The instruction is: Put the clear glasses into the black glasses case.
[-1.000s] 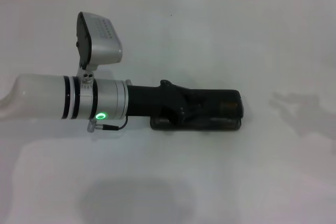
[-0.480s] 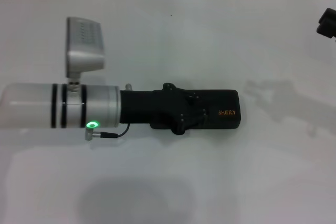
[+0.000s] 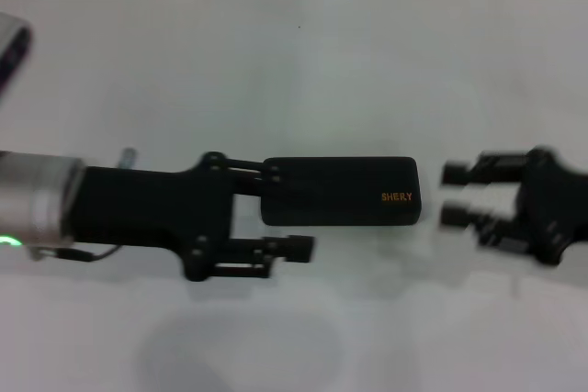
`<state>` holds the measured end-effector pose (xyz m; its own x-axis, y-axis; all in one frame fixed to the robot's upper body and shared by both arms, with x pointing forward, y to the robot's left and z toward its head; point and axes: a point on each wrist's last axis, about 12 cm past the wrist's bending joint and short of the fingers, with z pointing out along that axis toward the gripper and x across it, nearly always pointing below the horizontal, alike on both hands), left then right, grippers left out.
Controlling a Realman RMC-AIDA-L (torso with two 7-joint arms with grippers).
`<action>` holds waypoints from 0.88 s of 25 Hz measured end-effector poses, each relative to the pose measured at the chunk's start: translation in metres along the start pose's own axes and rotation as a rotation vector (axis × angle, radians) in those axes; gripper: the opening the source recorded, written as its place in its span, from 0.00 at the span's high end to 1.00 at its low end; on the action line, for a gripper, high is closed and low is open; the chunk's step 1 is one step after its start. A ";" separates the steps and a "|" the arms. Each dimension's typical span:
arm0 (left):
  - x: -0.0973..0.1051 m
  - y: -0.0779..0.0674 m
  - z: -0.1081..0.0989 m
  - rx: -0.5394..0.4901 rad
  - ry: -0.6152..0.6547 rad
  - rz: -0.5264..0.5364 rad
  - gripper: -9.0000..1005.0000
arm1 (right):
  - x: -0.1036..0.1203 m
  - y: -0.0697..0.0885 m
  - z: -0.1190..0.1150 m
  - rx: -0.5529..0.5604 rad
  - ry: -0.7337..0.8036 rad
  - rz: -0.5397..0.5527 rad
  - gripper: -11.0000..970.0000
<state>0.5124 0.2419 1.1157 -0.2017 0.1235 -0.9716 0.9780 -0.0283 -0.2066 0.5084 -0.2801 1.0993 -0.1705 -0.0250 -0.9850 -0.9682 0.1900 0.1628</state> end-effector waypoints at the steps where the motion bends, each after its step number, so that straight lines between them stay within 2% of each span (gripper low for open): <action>1: -0.001 0.000 -0.006 -0.003 0.003 -0.005 0.53 | 0.003 0.001 0.009 -0.035 0.032 0.008 0.76; 5: 0.002 -0.004 -0.021 -0.045 -0.011 -0.012 0.44 | 0.009 0.004 0.032 -0.122 0.075 0.017 0.61; 10: 0.008 -0.008 -0.033 -0.105 -0.049 -0.063 0.33 | 0.007 0.006 0.040 -0.147 0.044 0.006 0.39; 12: 0.010 -0.009 -0.034 -0.104 -0.039 -0.092 0.32 | 0.007 0.007 0.041 -0.154 0.036 0.002 0.29; 17: 0.014 -0.012 -0.036 -0.105 -0.028 -0.117 0.31 | 0.006 0.008 0.047 -0.179 0.034 -0.012 0.15; 22: 0.018 -0.015 -0.038 -0.115 -0.030 -0.125 0.31 | 0.004 0.007 0.048 -0.173 0.019 -0.017 0.15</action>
<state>0.4959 0.2823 1.1057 -0.3223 0.0894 -0.9424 0.9444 0.0990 -0.3136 0.5097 -0.2316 1.0940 -0.1555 -0.0461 -0.9868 -0.9878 0.0177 0.1548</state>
